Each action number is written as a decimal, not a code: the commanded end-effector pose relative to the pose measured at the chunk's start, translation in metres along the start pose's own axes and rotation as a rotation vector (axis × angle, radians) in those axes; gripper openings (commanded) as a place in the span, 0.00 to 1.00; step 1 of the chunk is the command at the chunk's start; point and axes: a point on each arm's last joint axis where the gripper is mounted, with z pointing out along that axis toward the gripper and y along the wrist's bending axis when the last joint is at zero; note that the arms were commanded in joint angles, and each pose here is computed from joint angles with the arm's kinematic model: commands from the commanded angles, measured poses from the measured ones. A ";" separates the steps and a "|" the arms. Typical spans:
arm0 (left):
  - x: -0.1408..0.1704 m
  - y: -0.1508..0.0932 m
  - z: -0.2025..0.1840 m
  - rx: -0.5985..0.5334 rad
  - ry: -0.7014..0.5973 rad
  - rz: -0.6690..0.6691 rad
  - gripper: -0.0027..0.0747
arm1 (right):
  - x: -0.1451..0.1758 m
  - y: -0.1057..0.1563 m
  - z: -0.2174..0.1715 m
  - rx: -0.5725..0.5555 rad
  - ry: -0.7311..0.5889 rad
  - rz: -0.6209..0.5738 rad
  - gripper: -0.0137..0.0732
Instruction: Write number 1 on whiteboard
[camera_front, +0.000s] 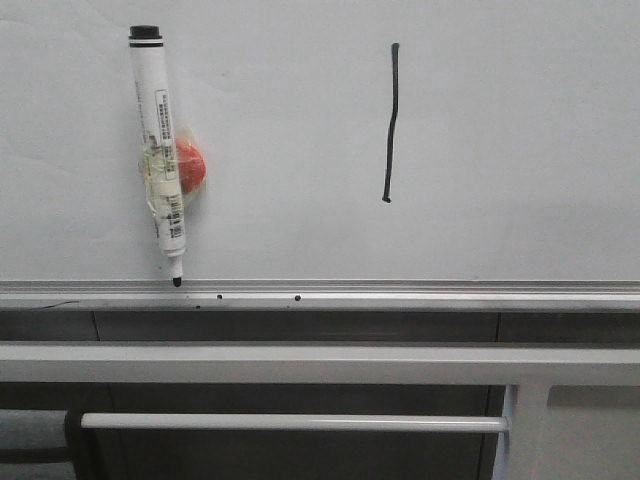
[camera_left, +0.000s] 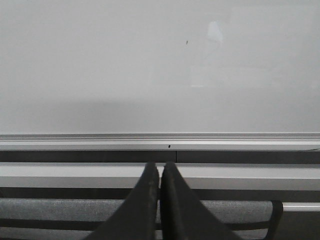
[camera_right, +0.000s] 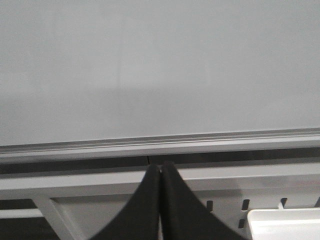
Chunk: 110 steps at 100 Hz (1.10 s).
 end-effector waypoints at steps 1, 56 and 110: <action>-0.005 0.000 -0.001 -0.002 -0.092 0.000 0.01 | 0.006 -0.003 0.001 0.046 0.000 -0.031 0.08; -0.005 0.000 -0.001 -0.002 -0.092 0.000 0.01 | 0.008 -0.005 0.001 0.077 0.016 -0.074 0.08; -0.006 0.000 -0.001 0.006 -0.098 0.001 0.01 | 0.008 -0.005 0.001 0.077 0.016 -0.074 0.08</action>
